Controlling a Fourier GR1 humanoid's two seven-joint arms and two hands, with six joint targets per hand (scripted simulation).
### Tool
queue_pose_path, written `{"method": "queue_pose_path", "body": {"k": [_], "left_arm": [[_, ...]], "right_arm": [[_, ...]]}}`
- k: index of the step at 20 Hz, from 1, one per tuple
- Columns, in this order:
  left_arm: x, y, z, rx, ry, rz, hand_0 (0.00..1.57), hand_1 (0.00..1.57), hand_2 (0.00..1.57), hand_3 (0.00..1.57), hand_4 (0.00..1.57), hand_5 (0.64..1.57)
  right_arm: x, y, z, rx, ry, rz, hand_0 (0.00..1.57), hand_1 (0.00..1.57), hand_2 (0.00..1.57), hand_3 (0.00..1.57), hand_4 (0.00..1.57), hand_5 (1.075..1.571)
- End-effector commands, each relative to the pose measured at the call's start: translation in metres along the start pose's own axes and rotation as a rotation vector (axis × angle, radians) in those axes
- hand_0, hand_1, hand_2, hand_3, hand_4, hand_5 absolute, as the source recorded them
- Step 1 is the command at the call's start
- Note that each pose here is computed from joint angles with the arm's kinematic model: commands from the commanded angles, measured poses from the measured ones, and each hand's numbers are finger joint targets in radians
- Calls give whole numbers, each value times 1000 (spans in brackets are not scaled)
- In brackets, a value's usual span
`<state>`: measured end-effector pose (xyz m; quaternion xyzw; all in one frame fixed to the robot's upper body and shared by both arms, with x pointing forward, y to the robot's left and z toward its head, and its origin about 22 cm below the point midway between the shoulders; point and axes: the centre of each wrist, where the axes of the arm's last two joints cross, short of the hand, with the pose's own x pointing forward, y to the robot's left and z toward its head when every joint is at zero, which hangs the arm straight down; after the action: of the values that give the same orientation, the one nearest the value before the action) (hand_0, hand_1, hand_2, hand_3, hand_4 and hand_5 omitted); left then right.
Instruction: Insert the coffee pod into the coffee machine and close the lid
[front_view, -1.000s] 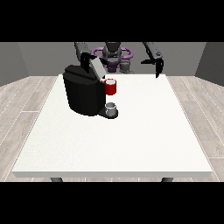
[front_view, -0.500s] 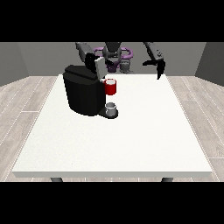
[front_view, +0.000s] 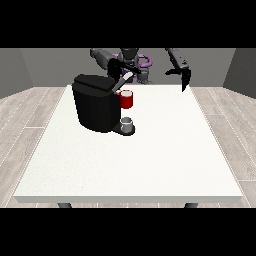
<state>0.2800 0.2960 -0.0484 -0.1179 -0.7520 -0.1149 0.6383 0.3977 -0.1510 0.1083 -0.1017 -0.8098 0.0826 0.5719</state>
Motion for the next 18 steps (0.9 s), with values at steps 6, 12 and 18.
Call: {"method": "queue_pose_path", "body": {"k": [6, 12, 18], "left_arm": [[-7, 0, 0, -25, -24, 24, 0, 0, 0, 0, 343, 1571], [-2, 21, -5, 8, 6, 31, 0, 0, 0, 0, 398, 1571], [-18, 5, -2, -5, -30, 17, 0, 0, 0, 0, 385, 1571]], "right_arm": [[42, 40, -21, 113, -167, 102, 0, 0, 0, 0, 383, 1571], [37, 61, -7, 191, -184, 77, 0, 0, 0, 0, 385, 1571], [30, 80, 13, 271, -184, 55, 0, 0, 0, 0, 487, 1571]]}}
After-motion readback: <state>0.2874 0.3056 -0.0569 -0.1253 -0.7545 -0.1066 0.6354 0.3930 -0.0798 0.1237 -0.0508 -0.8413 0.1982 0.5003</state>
